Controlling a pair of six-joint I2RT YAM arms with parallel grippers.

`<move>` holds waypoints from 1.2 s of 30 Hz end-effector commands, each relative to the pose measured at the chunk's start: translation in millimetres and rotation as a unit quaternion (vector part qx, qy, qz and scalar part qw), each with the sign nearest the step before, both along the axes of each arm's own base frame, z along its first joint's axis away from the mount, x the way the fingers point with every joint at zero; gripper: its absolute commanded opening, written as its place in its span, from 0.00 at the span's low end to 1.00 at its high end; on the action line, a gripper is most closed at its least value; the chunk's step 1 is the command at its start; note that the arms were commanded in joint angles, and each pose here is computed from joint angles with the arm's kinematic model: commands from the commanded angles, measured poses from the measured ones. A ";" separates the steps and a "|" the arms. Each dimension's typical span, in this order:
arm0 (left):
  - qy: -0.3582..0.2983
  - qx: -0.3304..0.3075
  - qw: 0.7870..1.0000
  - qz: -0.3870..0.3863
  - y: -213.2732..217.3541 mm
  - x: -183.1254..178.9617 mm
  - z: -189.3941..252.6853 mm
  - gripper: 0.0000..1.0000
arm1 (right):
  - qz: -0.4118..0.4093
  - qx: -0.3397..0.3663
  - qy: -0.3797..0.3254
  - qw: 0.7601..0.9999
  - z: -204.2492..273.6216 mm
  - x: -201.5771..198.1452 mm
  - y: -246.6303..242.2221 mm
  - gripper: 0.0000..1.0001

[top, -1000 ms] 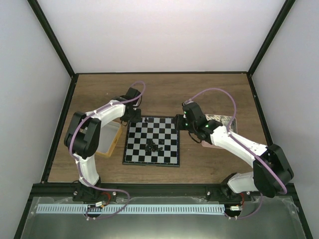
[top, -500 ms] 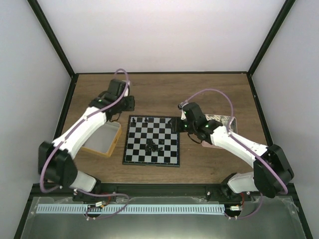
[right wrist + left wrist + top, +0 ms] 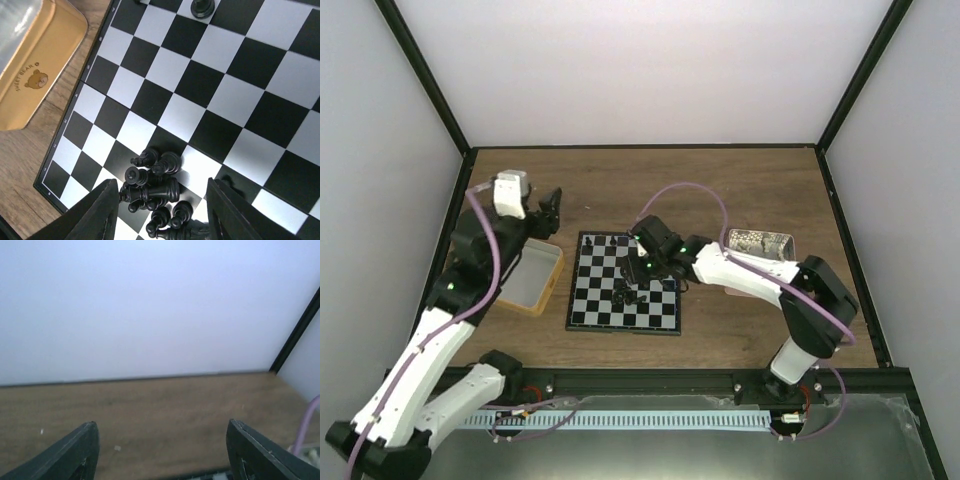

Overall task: Set up the chess pieces on the board
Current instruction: Pick up the chess piece from the chessboard.

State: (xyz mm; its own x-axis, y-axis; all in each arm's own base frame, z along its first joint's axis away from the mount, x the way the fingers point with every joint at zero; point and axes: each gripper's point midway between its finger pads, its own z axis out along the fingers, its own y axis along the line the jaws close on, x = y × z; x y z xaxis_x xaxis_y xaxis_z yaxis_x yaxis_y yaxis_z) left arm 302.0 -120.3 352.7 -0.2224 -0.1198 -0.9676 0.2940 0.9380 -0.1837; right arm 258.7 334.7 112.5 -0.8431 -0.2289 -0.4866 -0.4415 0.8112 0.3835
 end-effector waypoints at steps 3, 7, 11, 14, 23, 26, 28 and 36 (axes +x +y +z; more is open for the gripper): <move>-0.156 -0.050 0.986 -0.004 15.8 -37.3 62.6 0.72 | -0.014 -0.030 0.023 0.999 -7.6 -3.1 9.8 0.46; -0.199 -0.069 0.978 -0.013 22.0 -59.5 61.3 0.74 | -0.022 -0.026 0.034 0.999 -18.9 -4.6 12.9 0.40; -0.213 -0.077 0.974 -0.018 25.8 -71.9 62.2 0.76 | -0.020 -0.032 0.045 0.998 -30.4 -4.8 17.5 0.40; -0.210 -0.074 0.975 -0.014 26.8 -71.6 60.6 0.77 | -0.015 -0.037 0.052 0.998 -36.3 -3.9 21.9 0.40; -0.206 -0.083 0.975 -0.006 30.4 -70.5 59.8 0.75 | -0.016 -0.047 0.050 0.998 -40.9 0.0 24.2 0.39; -0.205 -0.084 0.975 -0.002 32.8 -69.9 59.6 0.76 | -0.022 -0.065 0.041 0.997 -42.7 5.3 22.2 0.34; -0.205 -0.084 0.975 0.000 33.7 -69.6 59.7 0.75 | -0.023 -0.070 0.032 0.997 -40.5 8.9 22.9 0.32; -0.215 -0.095 0.972 0.021 45.1 -71.9 62.0 0.74 | -0.013 -0.075 0.036 0.996 -44.1 6.2 22.9 0.22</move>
